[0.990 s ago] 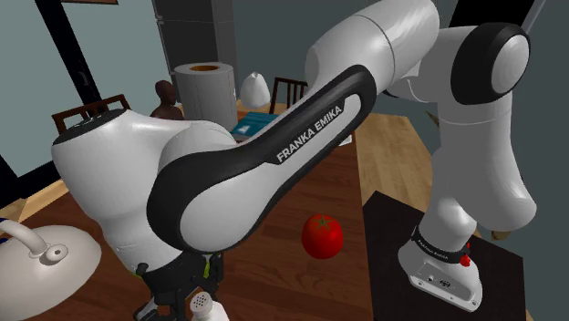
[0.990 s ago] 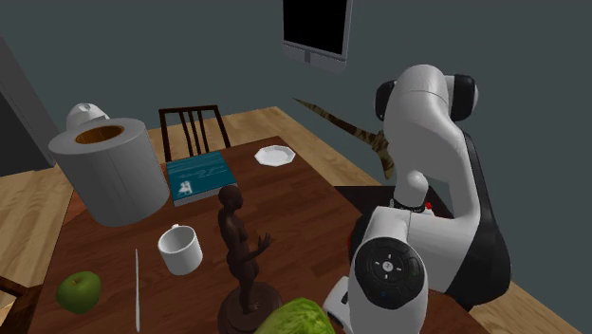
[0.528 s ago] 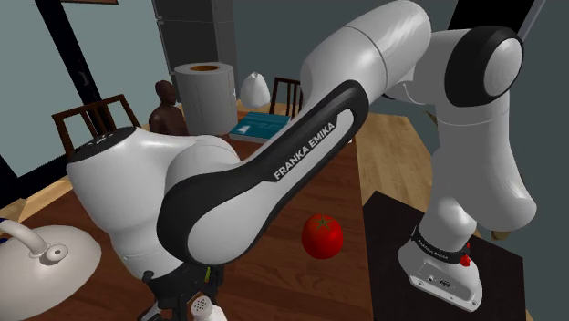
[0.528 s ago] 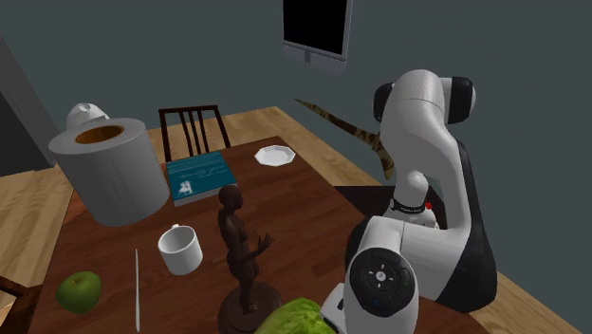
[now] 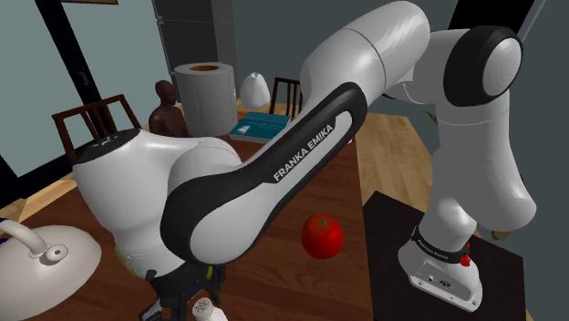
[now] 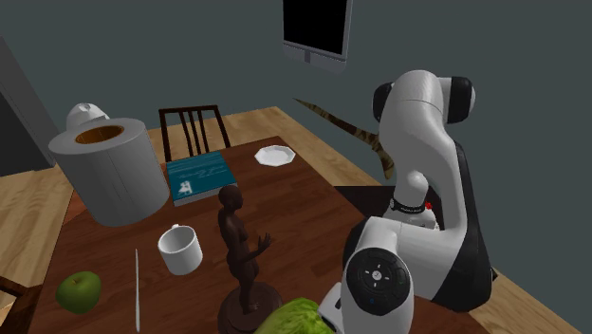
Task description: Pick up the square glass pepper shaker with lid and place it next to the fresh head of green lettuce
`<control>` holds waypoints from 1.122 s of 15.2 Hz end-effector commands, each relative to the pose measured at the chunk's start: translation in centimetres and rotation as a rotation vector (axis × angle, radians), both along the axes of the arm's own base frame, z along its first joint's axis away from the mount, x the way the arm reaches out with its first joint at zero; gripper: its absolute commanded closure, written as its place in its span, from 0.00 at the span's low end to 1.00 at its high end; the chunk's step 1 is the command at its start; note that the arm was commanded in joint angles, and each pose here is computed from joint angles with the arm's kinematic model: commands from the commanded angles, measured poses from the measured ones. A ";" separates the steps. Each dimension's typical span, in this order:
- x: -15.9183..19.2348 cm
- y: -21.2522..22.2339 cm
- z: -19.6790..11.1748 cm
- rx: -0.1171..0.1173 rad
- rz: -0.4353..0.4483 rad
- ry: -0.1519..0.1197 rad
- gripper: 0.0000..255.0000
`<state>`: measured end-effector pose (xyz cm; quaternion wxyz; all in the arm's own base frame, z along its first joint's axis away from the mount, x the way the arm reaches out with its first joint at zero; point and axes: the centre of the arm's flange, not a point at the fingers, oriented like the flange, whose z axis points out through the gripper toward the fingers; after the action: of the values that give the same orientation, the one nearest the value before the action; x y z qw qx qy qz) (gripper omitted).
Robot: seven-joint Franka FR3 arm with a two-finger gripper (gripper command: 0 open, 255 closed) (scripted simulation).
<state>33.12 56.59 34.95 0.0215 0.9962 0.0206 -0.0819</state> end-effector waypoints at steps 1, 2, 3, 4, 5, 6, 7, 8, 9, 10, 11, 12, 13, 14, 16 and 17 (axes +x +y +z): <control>-0.7 0.2 -1.3 -0.007 0.009 0.016 0.00; -0.7 0.2 -1.2 -0.007 0.009 0.016 0.00; -0.9 0.5 -1.2 -0.007 0.009 0.016 0.00; -0.9 0.4 -1.2 -0.007 0.009 0.016 0.00; -0.7 0.5 -1.1 -0.007 0.009 0.015 0.00; -0.5 0.5 0.2 -0.007 0.009 0.015 0.00; -0.2 0.6 1.5 -0.007 0.009 0.015 0.00; 0.0 0.7 2.8 -0.007 0.009 0.015 0.00; 0.2 0.7 3.8 -0.007 0.009 0.015 0.00; 0.2 0.7 3.8 -0.007 0.009 0.015 0.00; 0.2 0.7 3.8 -0.007 0.009 0.015 0.00; 0.2 0.7 3.8 -0.007 0.009 0.015 0.00; 0.2 0.7 3.8 -0.007 0.009 0.015 0.00; 0.2 0.7 3.8 -0.007 0.009 0.015 0.00; 0.2 0.7 3.8 -0.007 0.009 0.015 0.00; 0.2 0.7 3.8 -0.007 0.009 0.015 0.00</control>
<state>33.32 57.33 38.74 0.0252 0.9954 0.0250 -0.0895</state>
